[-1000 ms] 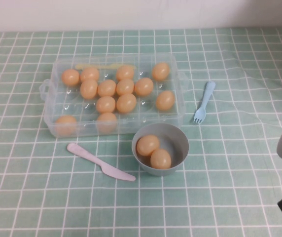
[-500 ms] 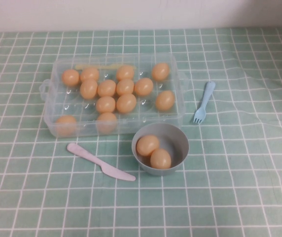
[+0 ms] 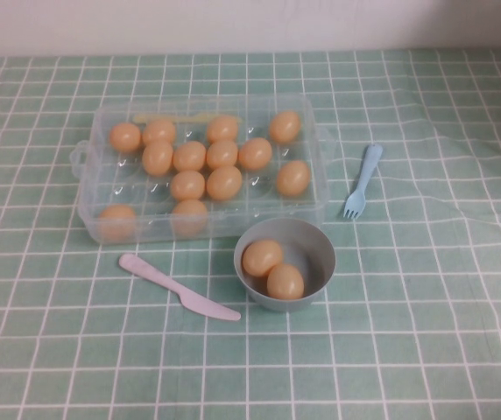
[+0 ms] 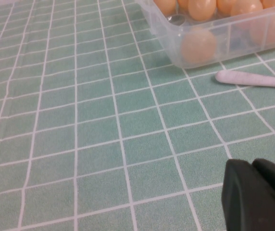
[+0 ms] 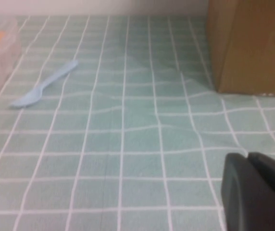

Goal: Take an egg out of the egg box

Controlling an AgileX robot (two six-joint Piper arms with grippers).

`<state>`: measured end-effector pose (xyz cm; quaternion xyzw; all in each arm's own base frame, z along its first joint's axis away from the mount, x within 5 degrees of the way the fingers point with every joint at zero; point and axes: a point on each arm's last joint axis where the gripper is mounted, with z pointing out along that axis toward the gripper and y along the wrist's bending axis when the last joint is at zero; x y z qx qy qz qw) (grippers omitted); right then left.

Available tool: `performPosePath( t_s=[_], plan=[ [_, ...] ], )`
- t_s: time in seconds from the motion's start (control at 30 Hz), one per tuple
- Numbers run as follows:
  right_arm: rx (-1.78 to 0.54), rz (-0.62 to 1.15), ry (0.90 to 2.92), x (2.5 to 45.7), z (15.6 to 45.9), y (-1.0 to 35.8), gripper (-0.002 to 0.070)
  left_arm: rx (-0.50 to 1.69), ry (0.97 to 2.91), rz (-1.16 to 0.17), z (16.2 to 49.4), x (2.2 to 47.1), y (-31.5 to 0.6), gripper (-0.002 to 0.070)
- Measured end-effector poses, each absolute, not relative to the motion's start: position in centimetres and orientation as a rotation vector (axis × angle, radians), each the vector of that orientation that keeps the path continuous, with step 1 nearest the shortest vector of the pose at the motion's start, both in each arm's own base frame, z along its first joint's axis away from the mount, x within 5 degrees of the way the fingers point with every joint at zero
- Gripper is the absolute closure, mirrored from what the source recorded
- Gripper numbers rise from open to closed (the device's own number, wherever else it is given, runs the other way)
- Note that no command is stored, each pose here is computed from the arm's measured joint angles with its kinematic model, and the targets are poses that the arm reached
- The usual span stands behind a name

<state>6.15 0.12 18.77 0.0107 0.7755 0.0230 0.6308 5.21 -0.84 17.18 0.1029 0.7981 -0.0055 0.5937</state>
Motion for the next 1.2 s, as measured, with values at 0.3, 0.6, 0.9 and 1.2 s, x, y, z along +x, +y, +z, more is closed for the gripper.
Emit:
performPosePath(
  t_s=[0.3, 0.6, 0.9, 1.2],
  plan=[
    [0.057, 0.061, 1.704, 5.6, 18.7, 0.0, 0.0694, 0.239, 1.855, -0.013, 17.2, 5.2, -0.8, 0.0678],
    [0.012, 0.051, 1.735, 5.6, 18.4, 0.2, 0.0694, 0.239, 1.855, -0.013, 17.2, 5.2, -0.8, 0.0678],
    [-0.043, 0.077, 1.867, 5.3, 17.2, 0.7, 0.0694, 0.239, 1.855, -0.013, 17.2, 5.2, -0.8, 0.0678],
    [-0.043, 0.084, 1.873, 5.2, 17.1, 0.7, 0.0694, 0.239, 1.855, -0.013, 17.2, 5.2, -0.8, 0.0678]
  ],
)
